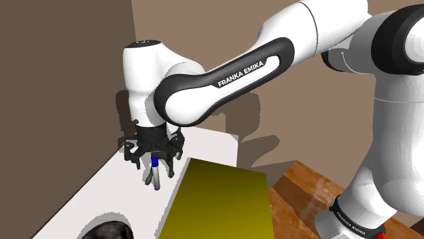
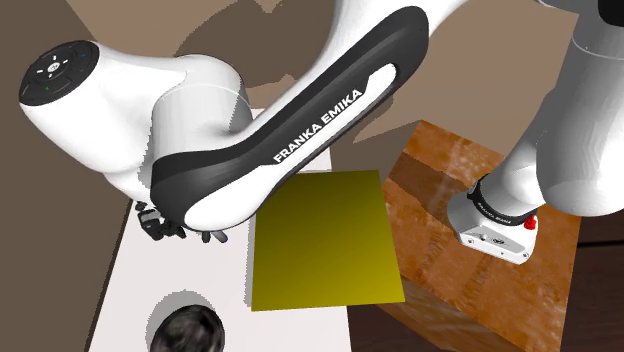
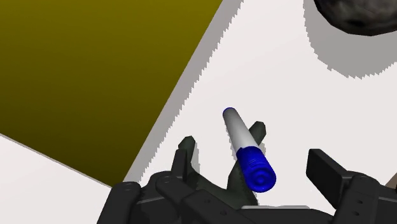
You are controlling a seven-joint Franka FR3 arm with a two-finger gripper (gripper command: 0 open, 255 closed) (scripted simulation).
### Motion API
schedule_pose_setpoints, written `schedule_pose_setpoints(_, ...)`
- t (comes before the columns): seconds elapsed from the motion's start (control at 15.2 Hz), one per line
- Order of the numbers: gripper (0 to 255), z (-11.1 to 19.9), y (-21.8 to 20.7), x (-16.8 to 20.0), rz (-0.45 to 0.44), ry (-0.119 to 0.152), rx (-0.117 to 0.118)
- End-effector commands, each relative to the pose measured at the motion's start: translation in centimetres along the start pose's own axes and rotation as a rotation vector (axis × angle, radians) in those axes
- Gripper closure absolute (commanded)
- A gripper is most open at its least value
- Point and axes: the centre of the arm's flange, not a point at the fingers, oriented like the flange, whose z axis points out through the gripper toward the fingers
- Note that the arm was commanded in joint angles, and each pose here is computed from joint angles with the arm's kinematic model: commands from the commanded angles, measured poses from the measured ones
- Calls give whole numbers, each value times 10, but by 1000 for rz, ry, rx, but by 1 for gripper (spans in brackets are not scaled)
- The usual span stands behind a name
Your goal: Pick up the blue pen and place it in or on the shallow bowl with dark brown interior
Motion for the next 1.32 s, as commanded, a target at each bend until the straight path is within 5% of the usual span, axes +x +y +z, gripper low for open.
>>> schedule_pose_setpoints(0.0, 0, 4, -1, 0, 0, 0, 0)
schedule_pose_setpoints(0.46, 0, 4, -1, 0, 0, 0, 0)
schedule_pose_setpoints(0.53, 255, 4, -1, 0, 0, 0, 0)
schedule_pose_setpoints(1.25, 255, -6, -1, 0, 0, 0, 0)
